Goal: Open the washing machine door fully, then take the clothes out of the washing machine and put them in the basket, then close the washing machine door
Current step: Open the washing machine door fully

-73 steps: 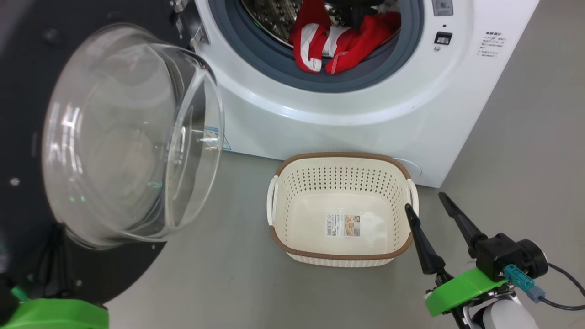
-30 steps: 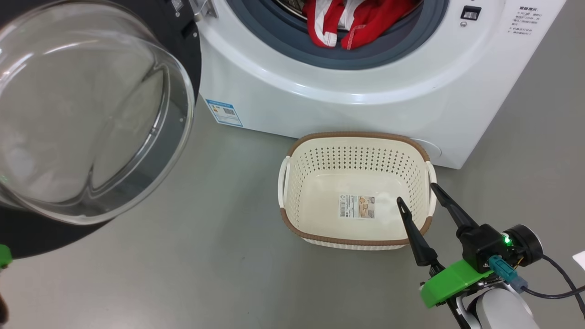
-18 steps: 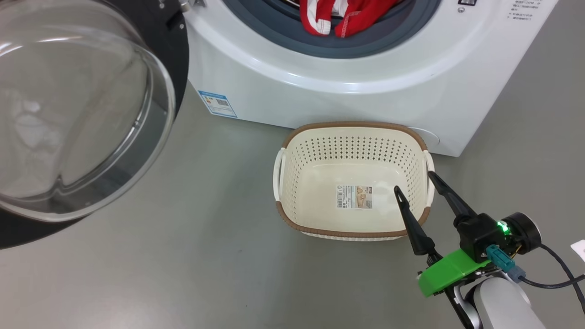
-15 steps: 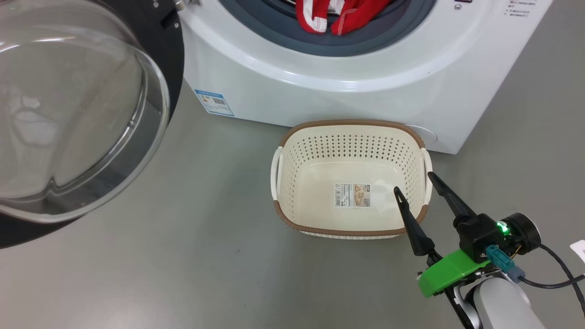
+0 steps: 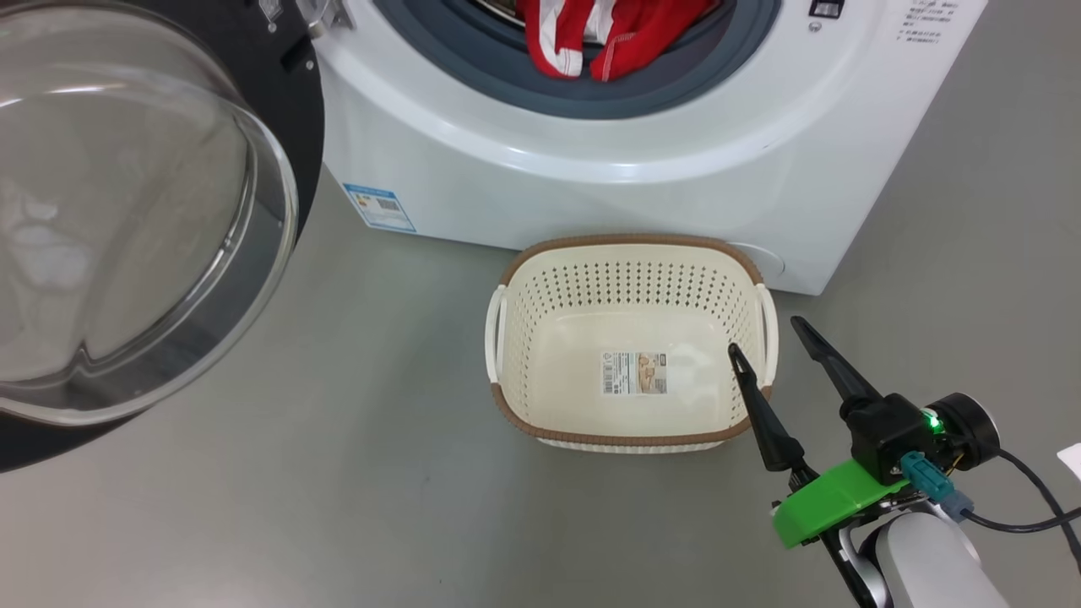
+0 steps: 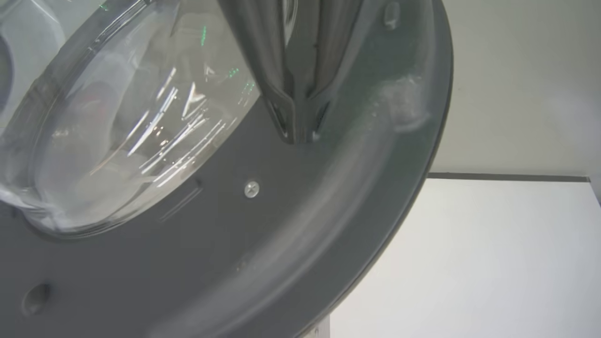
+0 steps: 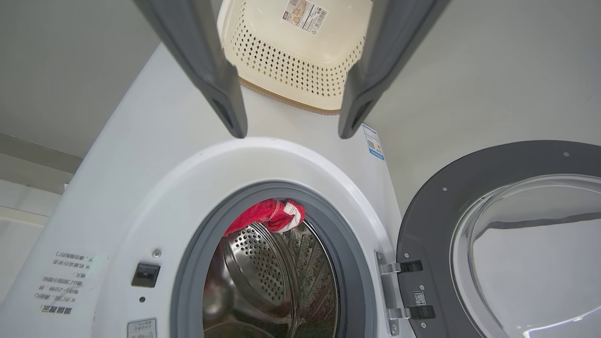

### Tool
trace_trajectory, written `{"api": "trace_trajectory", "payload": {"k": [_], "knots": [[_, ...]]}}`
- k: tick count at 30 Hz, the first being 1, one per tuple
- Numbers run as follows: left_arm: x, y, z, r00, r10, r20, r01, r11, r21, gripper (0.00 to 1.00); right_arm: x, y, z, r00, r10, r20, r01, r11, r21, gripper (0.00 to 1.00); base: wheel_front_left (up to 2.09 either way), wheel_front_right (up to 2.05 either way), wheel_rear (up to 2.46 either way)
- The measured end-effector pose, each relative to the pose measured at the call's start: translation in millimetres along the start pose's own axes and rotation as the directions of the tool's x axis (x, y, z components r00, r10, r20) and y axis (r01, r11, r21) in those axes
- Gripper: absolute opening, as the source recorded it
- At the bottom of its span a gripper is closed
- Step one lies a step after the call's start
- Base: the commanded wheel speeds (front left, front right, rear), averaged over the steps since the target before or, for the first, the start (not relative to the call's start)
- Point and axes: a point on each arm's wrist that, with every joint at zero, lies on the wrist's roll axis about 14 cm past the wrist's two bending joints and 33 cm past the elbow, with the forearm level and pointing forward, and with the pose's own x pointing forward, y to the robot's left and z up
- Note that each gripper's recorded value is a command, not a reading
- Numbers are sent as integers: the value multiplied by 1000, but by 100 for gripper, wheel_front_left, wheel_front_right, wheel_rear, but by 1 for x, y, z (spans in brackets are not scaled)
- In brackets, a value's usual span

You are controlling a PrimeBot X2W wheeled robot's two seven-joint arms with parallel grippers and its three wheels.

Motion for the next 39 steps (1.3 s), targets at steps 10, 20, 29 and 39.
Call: {"api": "trace_trajectory", "payload": {"k": [10,20,29,39], "knots": [[-9,-49,48,973,-164,163,167,986,-3,100,-8,-4,39,995,-28,97,28,1000,1,100,0,0,0],[-48,-136,71,866,-427,260,449,893,-32,100,-44,-26,61,981,-126,150,125,992,13,100,0,0,0],[-87,-190,71,762,-588,271,626,775,-80,100,-83,-53,81,950,-236,205,241,971,4,100,0,0,0],[-132,-241,32,658,-733,173,753,641,-149,100,-134,-79,104,892,-357,277,371,929,4,100,0,0,0]]}}
